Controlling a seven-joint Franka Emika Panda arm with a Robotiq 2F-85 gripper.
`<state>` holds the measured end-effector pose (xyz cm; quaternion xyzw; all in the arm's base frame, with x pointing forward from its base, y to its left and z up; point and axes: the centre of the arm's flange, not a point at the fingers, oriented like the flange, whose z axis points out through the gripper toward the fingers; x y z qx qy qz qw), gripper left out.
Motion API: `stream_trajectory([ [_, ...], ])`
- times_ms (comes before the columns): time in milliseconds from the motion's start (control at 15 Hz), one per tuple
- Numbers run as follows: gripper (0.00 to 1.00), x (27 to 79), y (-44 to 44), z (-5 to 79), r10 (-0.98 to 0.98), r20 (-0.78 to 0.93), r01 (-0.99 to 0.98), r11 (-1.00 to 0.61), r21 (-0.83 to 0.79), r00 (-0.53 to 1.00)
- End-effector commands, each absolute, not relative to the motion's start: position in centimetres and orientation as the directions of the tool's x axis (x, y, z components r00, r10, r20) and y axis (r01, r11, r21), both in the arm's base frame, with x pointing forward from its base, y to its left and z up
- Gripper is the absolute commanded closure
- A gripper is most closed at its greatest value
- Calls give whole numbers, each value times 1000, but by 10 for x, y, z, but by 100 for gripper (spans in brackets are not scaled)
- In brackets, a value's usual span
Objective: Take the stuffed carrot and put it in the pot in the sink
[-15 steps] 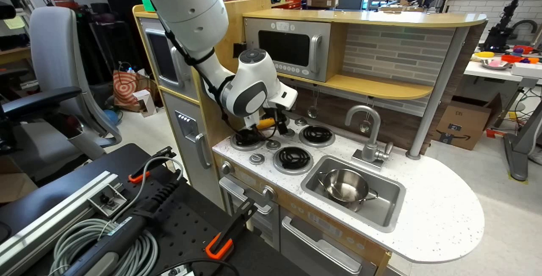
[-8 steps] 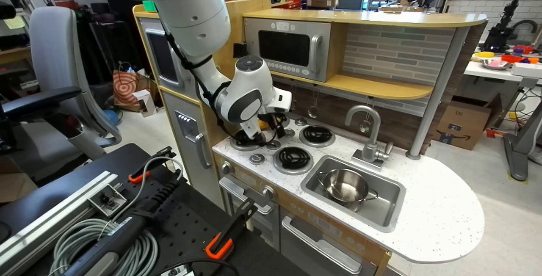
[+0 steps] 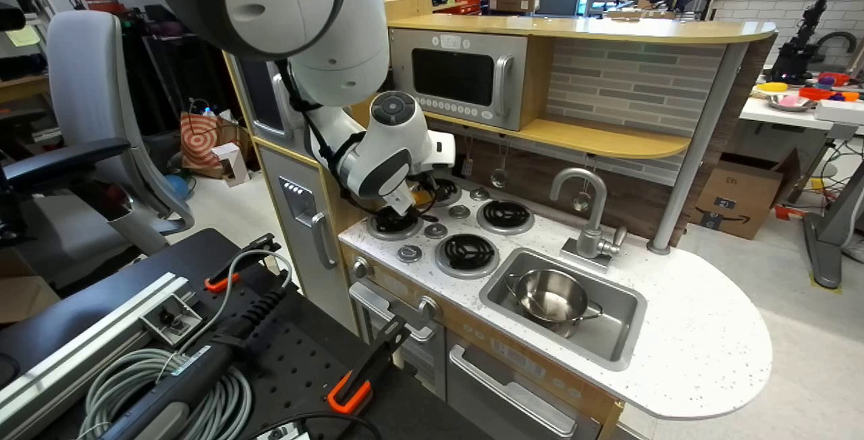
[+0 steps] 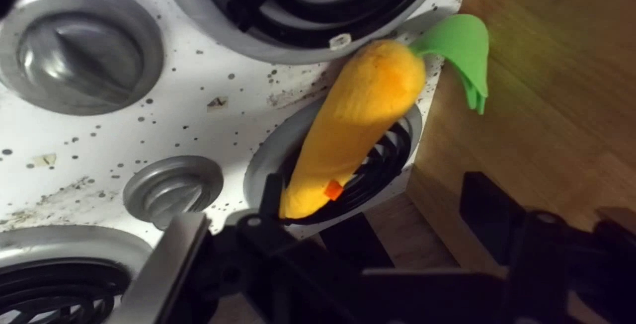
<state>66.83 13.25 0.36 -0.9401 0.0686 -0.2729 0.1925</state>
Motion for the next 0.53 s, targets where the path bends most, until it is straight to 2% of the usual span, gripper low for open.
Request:
stream_trajectory([
  [0,42,674,129,-11,-240,509,0,-905,-426,826],
  [467,95,677,130,-23,-250,512,-12,-906,-424,822],
])
